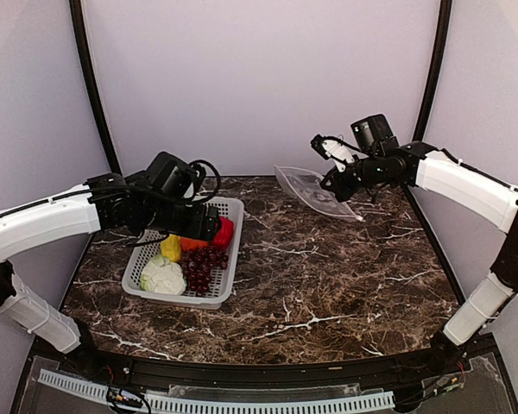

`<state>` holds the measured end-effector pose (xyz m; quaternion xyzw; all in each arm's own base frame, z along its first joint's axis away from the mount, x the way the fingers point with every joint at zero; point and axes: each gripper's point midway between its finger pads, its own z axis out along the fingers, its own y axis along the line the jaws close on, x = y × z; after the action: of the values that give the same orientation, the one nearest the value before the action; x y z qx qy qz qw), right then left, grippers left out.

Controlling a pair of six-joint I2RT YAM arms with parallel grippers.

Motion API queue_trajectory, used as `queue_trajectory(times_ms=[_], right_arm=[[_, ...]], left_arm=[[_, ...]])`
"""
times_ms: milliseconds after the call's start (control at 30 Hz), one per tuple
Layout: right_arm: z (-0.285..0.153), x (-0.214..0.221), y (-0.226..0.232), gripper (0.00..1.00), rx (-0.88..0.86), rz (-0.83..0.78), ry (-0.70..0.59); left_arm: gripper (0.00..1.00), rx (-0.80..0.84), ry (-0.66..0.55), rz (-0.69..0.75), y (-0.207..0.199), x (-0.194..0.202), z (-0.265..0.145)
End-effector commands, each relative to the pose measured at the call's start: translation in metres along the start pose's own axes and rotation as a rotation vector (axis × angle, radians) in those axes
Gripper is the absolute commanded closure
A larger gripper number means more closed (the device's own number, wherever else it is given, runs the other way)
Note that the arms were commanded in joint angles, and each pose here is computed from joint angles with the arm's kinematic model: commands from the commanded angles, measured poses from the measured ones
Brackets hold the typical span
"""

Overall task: Place the food in the zip-top bag and seal the zipper
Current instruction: Pick up the fake fruit from the bin.

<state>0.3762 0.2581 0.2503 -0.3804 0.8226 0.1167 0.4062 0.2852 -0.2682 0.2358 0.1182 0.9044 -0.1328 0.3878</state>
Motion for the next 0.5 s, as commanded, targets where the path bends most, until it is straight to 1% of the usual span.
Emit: queue_trajectory(times_ms=[0, 33, 100, 267, 367, 467], right_arm=[[-0.008, -0.007, 0.021, 1.0, -0.115, 0.006, -0.057], [-0.007, -0.006, 0.021, 1.0, -0.115, 0.005, -0.058], [-0.007, -0.005, 0.026, 1.0, -0.142, 0.001, -0.059], [0.0, 0.001, 0.035, 1.0, -0.191, 0.008, -0.048], [0.007, 0.005, 0.039, 1.0, -0.223, 0.034, -0.018], [0.013, 0.013, 0.044, 1.0, -0.249, 0.052, 0.01]], left_arm=[[0.17, -0.098, 0.337, 0.086, 0.044, 0.069, 0.024], [0.17, -0.116, 0.382, 0.093, 0.049, 0.077, 0.031], [0.17, -0.129, 0.436, 0.077, 0.057, 0.083, 0.041], [0.18, -0.11, 0.558, 0.068, 0.064, 0.105, 0.066], [0.23, -0.094, 0.63, 0.073, 0.067, 0.122, 0.083], [0.26, -0.033, 0.693, 0.067, 0.058, 0.136, 0.095]])
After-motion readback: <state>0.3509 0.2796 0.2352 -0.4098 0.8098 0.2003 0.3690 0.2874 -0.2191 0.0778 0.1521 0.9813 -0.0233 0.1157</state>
